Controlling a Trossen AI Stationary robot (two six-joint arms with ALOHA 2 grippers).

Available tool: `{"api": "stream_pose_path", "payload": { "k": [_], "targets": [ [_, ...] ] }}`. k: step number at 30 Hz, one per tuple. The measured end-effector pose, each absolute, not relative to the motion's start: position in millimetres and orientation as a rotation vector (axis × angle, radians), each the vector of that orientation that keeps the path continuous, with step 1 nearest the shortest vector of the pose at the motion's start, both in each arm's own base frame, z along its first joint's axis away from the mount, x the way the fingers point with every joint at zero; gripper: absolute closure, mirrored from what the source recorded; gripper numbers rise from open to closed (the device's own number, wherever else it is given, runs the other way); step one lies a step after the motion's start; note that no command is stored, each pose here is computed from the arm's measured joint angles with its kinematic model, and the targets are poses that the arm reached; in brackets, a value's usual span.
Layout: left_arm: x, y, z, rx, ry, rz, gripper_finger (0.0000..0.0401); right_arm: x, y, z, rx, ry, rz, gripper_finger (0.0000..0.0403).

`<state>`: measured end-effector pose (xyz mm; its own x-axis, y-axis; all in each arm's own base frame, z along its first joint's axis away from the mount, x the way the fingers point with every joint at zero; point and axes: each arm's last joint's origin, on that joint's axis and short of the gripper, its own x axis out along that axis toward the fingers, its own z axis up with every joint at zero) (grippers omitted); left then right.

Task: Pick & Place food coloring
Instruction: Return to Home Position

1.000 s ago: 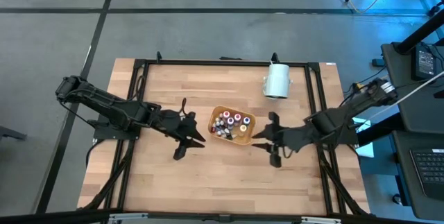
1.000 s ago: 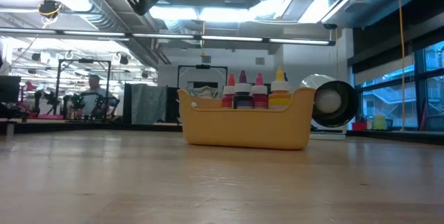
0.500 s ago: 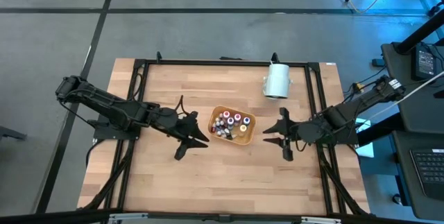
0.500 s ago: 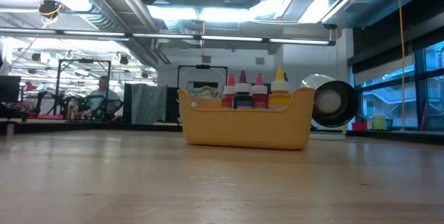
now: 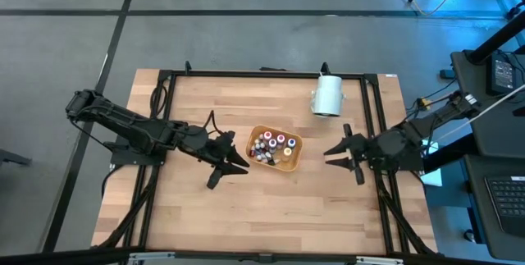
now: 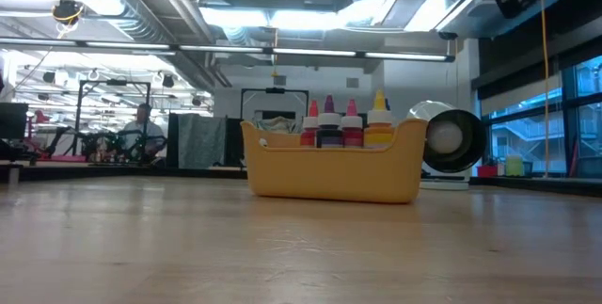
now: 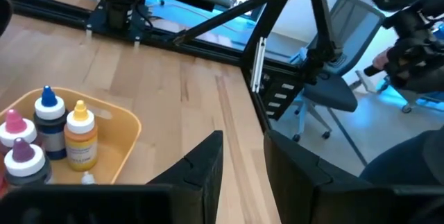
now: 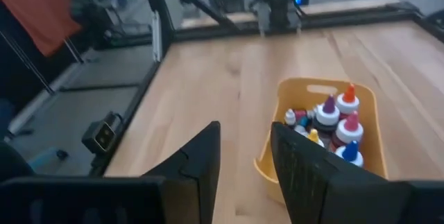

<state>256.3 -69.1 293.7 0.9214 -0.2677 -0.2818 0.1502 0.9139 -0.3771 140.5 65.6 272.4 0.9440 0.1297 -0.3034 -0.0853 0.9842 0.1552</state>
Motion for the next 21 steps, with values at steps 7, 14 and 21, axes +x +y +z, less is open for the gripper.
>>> {"api": "stream_pose_path", "payload": {
  "k": [7,14,21],
  "targets": [
    [256.6,-69.2,294.8,-0.360,0.324,-0.221,0.0299,122.9,56.6,251.7,0.169,0.269,0.139,0.0273],
    [256.8,-68.8,295.1,-0.353,0.319,-0.220,0.0299,113.4,53.9,240.5,0.130,0.232,0.231,0.0273],
    [256.7,-68.8,294.9,-0.351,0.322,-0.220,0.0299,107.4,55.5,239.7,0.015,0.204,0.396,0.0273]
  ]
}}
